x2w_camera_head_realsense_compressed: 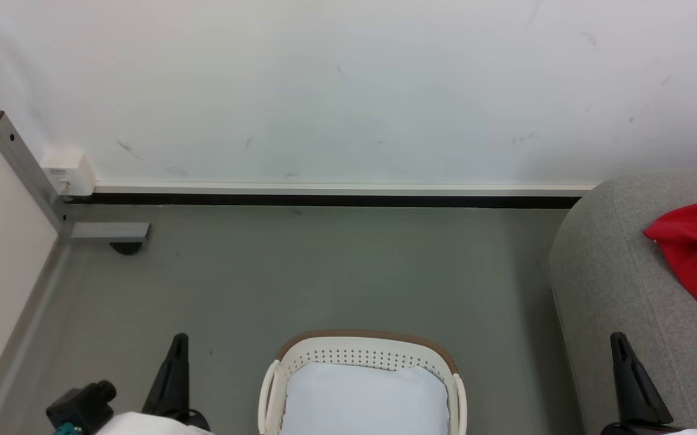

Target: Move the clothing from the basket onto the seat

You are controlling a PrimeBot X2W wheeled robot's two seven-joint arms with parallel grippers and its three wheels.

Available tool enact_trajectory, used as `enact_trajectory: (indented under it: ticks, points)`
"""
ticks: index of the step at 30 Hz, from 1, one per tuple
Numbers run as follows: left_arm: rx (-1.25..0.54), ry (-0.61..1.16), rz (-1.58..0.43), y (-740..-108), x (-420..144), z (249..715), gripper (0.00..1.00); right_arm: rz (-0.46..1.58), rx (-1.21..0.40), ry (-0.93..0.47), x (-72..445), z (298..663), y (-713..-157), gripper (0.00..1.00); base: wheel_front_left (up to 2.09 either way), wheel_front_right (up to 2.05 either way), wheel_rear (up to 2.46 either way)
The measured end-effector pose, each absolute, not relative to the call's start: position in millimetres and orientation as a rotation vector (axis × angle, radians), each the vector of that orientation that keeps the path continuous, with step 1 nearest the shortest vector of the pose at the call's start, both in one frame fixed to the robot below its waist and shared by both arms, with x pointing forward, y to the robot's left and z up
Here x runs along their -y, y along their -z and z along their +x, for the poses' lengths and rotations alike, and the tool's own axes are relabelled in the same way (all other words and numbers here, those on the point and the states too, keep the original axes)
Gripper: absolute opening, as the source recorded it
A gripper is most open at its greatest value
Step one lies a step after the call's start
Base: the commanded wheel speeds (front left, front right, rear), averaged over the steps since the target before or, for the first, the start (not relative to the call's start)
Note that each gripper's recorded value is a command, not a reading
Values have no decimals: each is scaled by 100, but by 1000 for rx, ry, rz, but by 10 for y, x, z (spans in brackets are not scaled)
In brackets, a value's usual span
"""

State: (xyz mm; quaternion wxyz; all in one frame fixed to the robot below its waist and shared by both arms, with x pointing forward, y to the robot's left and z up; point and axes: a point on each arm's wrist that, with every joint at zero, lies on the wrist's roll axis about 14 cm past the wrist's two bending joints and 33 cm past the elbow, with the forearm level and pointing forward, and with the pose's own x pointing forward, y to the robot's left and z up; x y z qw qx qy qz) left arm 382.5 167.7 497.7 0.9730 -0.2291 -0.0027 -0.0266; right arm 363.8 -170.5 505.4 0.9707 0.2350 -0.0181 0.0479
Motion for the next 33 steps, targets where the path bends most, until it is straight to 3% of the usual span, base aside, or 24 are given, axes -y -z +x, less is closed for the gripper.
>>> enact_trajectory:
  ticks: [33]
  points:
    - [-45,-24,-912,-4917,-1853,3847,0,919,-14,-9,1875,3741,-4992,0,0,0,0]
